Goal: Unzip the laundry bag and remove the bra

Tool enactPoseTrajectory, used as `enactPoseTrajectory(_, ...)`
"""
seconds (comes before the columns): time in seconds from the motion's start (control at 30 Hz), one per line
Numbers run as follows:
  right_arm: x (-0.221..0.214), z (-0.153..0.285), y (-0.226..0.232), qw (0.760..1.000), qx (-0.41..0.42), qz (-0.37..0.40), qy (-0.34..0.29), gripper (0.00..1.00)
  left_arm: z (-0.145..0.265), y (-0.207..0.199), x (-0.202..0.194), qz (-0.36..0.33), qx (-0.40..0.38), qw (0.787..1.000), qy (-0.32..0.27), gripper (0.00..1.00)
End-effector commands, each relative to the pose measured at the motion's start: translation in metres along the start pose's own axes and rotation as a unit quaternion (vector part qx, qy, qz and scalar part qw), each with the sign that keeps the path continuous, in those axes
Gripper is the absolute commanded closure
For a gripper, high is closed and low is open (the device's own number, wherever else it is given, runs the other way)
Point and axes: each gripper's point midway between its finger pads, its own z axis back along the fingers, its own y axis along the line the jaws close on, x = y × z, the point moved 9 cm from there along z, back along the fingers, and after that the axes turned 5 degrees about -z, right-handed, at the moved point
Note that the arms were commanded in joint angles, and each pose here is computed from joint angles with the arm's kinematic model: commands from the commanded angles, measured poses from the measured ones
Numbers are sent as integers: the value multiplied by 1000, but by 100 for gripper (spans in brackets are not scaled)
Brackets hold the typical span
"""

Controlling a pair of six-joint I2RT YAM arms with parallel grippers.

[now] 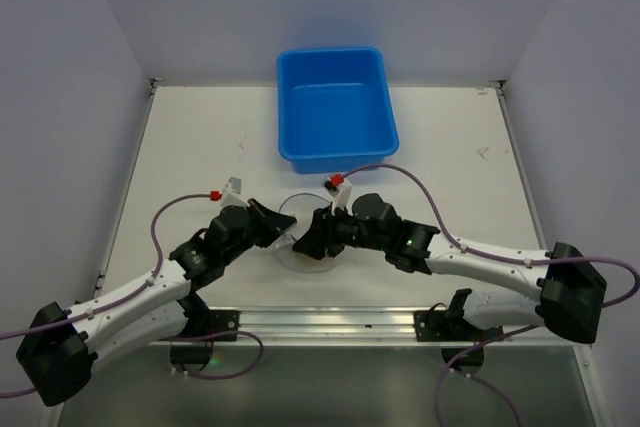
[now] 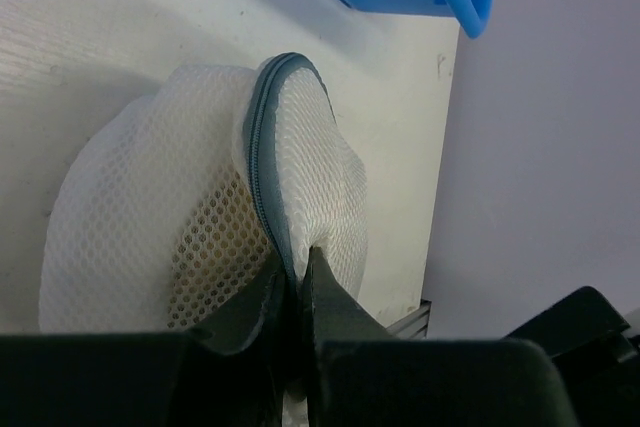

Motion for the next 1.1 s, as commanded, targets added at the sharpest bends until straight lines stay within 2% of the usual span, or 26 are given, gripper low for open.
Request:
enactPoseTrajectory(0.0,10,-14,13,999,40,6,-23,54,2,-24,13,38,-42,998,-42,100)
enactPoseTrajectory(0.43,6,-44,3,1000,17,-18,-9,59,5,-21,14,52,-47,996,-53,100)
enactPoseTrajectory(0.83,22,-37,2,995,1,-20,-96,61,8,-13,7,66,-54,996,-35,100)
enactPoseTrajectory(1.07,30,-38,10,995,15,-12,-102,64,7,-12,6,67,-53,996,-31,100)
